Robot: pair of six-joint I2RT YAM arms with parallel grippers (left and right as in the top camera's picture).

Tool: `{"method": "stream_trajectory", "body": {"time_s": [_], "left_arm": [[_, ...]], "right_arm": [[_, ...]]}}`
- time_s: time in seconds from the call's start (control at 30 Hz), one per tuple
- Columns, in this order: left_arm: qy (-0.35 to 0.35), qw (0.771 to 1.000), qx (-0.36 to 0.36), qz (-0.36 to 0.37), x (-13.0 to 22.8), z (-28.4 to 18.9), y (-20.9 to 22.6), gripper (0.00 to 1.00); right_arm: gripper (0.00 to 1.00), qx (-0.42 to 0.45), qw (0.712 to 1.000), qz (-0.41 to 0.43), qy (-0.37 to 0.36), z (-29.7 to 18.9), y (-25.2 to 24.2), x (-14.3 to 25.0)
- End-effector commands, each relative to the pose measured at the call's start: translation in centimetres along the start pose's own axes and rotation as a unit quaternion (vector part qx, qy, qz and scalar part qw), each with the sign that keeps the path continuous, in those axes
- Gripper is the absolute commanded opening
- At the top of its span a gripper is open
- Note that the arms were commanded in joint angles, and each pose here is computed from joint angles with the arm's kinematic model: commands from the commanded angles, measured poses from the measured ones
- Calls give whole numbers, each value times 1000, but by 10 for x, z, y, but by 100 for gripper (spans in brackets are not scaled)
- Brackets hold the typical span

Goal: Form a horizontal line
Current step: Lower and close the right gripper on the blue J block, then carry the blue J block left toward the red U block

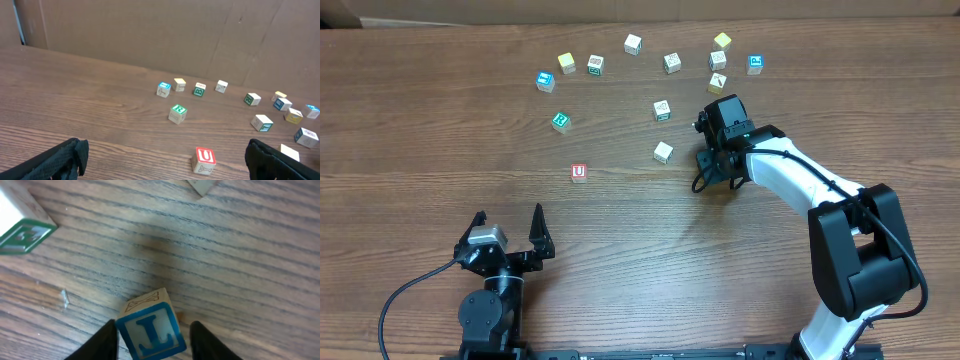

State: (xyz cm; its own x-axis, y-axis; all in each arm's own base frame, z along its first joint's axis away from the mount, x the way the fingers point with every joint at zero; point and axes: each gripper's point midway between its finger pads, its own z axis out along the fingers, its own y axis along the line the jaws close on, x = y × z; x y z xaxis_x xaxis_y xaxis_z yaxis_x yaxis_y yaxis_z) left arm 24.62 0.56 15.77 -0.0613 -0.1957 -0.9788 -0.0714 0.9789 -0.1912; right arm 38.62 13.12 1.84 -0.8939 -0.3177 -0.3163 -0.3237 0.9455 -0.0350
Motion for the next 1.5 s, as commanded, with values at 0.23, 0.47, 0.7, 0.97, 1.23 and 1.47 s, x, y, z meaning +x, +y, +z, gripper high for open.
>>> {"method": "stream_trajectory", "body": {"time_s": [0.23,0.47,0.7,0.97,1.23,1.47], "left_arm": [[-3,1000,2,11,0,0,0,100],[-3,1000,2,11,0,0,0,100],[-3,1000,2,11,0,0,0,100],[-3,1000,2,11,0,0,0,100],[-3,1000,2,11,0,0,0,100],[-3,1000,2,11,0,0,0,100]], "right_arm": [[31,-7,1000,18,-16,-5,0,-6],[29,-9,998,56,-31,-16,1,-20],[30,-48,994,71,-68,-66,27,-53],[30,-111,979,122,-116,-99,100,-78],[29,-101,975,131,-148,-97,157,-79],[30,-110,976,118,-148,-72,192,-76]]}}
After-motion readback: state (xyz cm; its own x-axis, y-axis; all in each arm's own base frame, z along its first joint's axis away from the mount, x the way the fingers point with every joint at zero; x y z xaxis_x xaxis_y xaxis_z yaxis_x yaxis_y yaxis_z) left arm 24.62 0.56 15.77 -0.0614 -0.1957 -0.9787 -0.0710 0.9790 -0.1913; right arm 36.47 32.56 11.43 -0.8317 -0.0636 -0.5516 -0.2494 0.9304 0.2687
